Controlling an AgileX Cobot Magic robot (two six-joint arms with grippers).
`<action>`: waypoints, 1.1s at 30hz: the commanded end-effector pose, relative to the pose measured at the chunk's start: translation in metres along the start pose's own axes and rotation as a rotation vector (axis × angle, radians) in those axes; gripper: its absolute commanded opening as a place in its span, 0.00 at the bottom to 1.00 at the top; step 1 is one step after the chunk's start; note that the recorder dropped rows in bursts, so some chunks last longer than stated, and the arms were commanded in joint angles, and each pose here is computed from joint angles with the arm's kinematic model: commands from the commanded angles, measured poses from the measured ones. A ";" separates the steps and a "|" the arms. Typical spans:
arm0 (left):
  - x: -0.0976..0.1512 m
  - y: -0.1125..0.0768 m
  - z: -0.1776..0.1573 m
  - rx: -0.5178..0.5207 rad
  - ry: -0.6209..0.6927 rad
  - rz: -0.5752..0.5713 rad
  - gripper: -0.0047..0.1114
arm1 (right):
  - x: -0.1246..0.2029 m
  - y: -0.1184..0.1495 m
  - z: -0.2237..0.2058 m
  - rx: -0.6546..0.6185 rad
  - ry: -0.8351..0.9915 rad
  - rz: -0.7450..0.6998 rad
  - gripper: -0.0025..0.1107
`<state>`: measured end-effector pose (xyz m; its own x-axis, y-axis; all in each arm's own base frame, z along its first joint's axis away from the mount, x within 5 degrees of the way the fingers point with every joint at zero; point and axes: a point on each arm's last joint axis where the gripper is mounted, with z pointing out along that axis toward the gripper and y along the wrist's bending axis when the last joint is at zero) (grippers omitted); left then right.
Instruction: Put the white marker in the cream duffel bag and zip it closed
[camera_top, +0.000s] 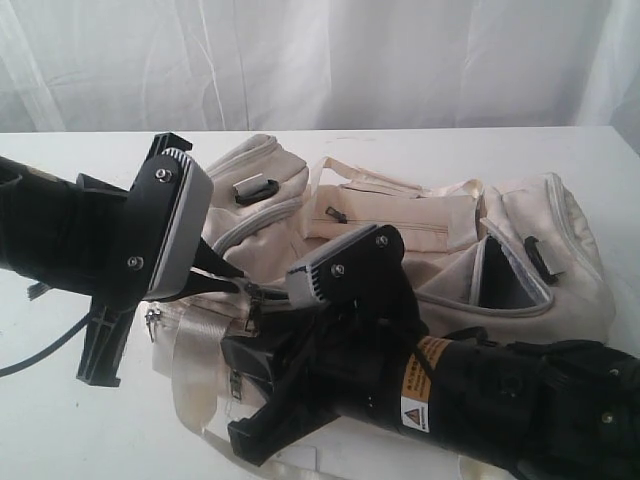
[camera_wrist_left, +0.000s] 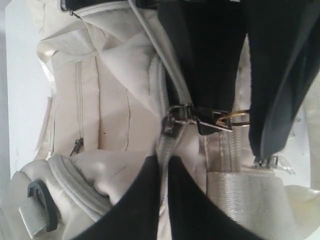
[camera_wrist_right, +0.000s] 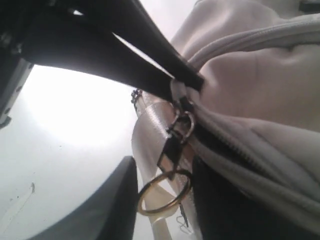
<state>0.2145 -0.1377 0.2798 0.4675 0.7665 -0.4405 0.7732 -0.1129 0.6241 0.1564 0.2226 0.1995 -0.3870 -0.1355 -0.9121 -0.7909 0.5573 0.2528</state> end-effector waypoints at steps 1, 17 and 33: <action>-0.005 -0.001 -0.004 0.009 -0.033 -0.026 0.04 | 0.006 -0.002 -0.001 0.024 0.066 0.020 0.07; -0.005 0.000 -0.004 0.000 -0.028 -0.027 0.04 | -0.023 0.004 -0.055 0.118 0.104 -0.001 0.03; -0.005 0.000 -0.004 -0.002 -0.027 -0.027 0.04 | -0.032 0.007 -0.071 0.118 0.058 0.020 0.04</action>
<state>0.2143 -0.1378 0.2797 0.4680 0.7657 -0.4411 0.7741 -0.1145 0.6226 0.1302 0.1715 0.2513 -0.4450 -0.1997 -0.8730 -0.7155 0.6655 0.2125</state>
